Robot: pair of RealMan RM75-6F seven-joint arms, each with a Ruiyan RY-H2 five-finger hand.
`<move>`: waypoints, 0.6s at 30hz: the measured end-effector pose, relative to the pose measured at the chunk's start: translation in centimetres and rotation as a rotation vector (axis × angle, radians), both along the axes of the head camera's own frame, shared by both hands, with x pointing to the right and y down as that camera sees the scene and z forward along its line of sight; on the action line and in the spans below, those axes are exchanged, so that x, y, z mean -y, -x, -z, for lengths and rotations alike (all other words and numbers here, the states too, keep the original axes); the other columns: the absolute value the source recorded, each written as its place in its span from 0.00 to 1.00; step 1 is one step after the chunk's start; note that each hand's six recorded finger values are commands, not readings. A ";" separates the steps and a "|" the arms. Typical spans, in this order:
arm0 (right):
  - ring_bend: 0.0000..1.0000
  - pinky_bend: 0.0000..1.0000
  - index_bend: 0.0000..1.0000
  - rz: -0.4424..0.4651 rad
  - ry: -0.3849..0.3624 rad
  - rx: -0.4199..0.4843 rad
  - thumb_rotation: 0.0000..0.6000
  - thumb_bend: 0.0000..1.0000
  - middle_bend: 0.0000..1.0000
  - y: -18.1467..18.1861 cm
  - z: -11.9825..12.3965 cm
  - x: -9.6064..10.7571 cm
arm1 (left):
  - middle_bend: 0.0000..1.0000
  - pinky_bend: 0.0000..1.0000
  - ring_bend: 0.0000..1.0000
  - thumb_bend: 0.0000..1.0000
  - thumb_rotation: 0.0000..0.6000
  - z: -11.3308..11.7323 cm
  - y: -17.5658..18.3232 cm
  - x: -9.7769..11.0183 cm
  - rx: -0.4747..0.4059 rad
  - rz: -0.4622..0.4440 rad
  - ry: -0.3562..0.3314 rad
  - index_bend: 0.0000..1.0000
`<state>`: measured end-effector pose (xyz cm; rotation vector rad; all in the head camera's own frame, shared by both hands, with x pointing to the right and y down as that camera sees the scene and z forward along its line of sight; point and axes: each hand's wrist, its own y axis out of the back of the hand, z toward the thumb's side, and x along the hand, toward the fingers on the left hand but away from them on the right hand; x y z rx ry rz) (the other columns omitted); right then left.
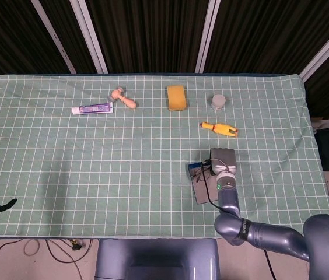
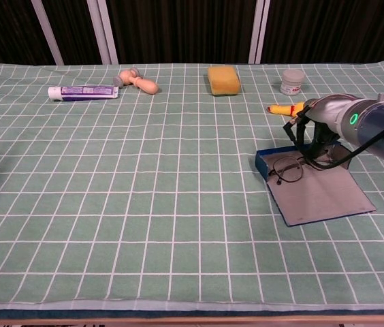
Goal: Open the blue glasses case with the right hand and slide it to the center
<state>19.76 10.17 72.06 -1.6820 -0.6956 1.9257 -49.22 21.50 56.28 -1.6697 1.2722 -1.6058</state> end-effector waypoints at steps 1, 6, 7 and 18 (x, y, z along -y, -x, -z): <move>1.00 1.00 0.53 0.001 -0.002 0.006 1.00 0.51 0.93 0.4 0.0 0.0 | 0.00 0.00 0.00 0.00 1.00 0.0 0.0 0.0 -0.002 0.001 0.000 0.00; 1.00 1.00 0.53 -0.003 -0.016 0.042 1.00 0.51 0.93 2.3 -0.1 0.0 | 0.00 0.00 0.00 0.00 1.00 0.1 0.1 0.1 -0.009 0.004 -0.001 0.00; 1.00 1.00 0.53 -0.005 -0.022 0.050 1.00 0.51 0.93 2.6 0.0 0.0 | 0.00 0.00 0.00 0.00 1.00 0.1 0.1 0.1 -0.011 0.005 -0.002 0.00; 1.00 1.00 0.54 -0.024 -0.136 0.195 1.00 0.51 0.93 6.0 0.9 0.9 | 0.00 0.00 0.00 0.00 1.00 0.1 0.1 0.1 -0.019 0.007 0.000 0.00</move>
